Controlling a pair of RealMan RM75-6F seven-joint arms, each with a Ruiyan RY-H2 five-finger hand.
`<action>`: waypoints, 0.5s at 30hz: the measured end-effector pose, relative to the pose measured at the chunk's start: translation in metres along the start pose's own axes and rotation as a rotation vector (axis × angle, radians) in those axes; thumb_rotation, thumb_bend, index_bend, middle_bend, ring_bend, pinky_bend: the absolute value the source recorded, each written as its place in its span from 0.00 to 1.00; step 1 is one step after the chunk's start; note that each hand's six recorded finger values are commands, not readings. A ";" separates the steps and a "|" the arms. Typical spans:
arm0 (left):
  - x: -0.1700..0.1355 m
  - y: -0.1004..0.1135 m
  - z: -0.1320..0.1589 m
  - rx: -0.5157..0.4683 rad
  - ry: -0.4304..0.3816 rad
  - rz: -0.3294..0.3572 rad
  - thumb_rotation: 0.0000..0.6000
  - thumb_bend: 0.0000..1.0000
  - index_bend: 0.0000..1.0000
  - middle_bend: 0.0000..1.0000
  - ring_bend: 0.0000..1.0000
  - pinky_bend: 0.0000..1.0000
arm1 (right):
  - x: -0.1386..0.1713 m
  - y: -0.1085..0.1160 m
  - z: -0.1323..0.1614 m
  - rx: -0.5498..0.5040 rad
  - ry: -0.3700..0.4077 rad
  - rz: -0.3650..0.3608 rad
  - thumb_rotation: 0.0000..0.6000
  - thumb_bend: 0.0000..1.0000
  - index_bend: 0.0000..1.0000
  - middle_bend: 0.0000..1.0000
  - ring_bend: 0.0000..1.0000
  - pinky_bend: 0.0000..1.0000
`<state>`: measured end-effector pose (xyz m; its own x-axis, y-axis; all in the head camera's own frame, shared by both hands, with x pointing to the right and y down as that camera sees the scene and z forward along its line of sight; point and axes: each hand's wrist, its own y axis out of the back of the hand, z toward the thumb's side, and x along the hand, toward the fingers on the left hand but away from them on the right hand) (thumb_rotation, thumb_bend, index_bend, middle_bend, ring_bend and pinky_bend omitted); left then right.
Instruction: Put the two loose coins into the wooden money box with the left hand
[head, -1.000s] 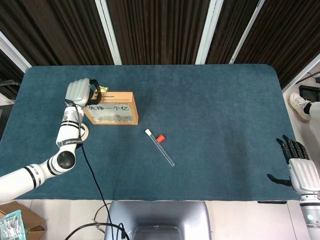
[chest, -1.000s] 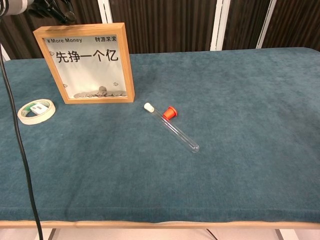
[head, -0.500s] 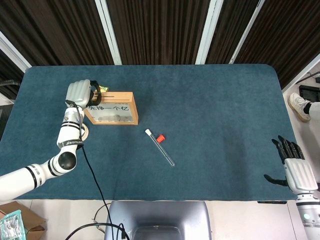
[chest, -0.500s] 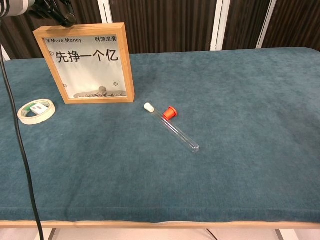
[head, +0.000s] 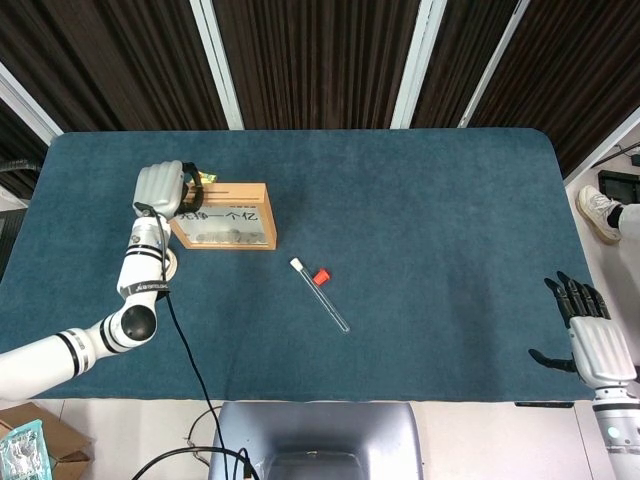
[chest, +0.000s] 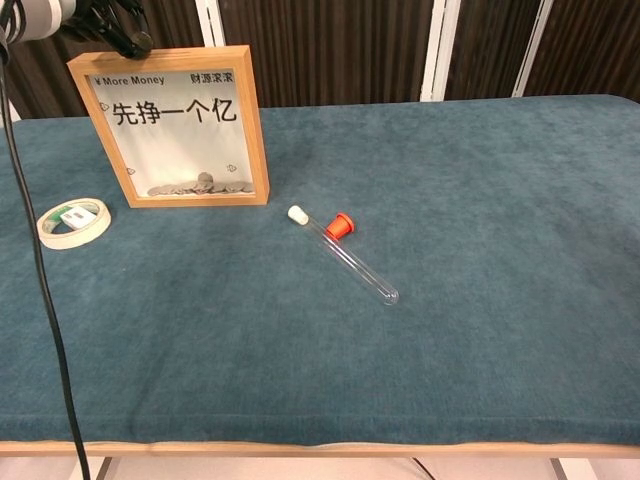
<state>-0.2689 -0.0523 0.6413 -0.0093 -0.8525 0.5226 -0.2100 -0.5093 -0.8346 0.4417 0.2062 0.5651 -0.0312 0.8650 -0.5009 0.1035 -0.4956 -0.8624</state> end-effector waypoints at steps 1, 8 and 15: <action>0.000 0.000 0.001 0.002 -0.002 0.000 1.00 0.42 0.67 1.00 1.00 1.00 | 0.000 0.000 -0.001 -0.001 -0.002 -0.002 1.00 0.11 0.00 0.00 0.00 0.00; 0.000 -0.002 0.004 -0.003 -0.014 -0.016 1.00 0.42 0.67 1.00 1.00 1.00 | 0.000 0.001 -0.002 -0.001 -0.007 -0.004 1.00 0.11 0.00 0.00 0.00 0.00; -0.001 -0.002 0.005 -0.003 -0.018 -0.021 1.00 0.43 0.67 1.00 1.00 1.00 | 0.000 0.001 -0.002 -0.001 -0.006 -0.003 1.00 0.11 0.00 0.00 0.00 0.00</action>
<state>-0.2635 -0.0512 0.6420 0.0123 -0.8435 0.5370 -0.2127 -0.5269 -0.8229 0.4435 0.2058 0.5648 -0.0378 0.8657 -0.4991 0.1042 -0.4933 -0.8636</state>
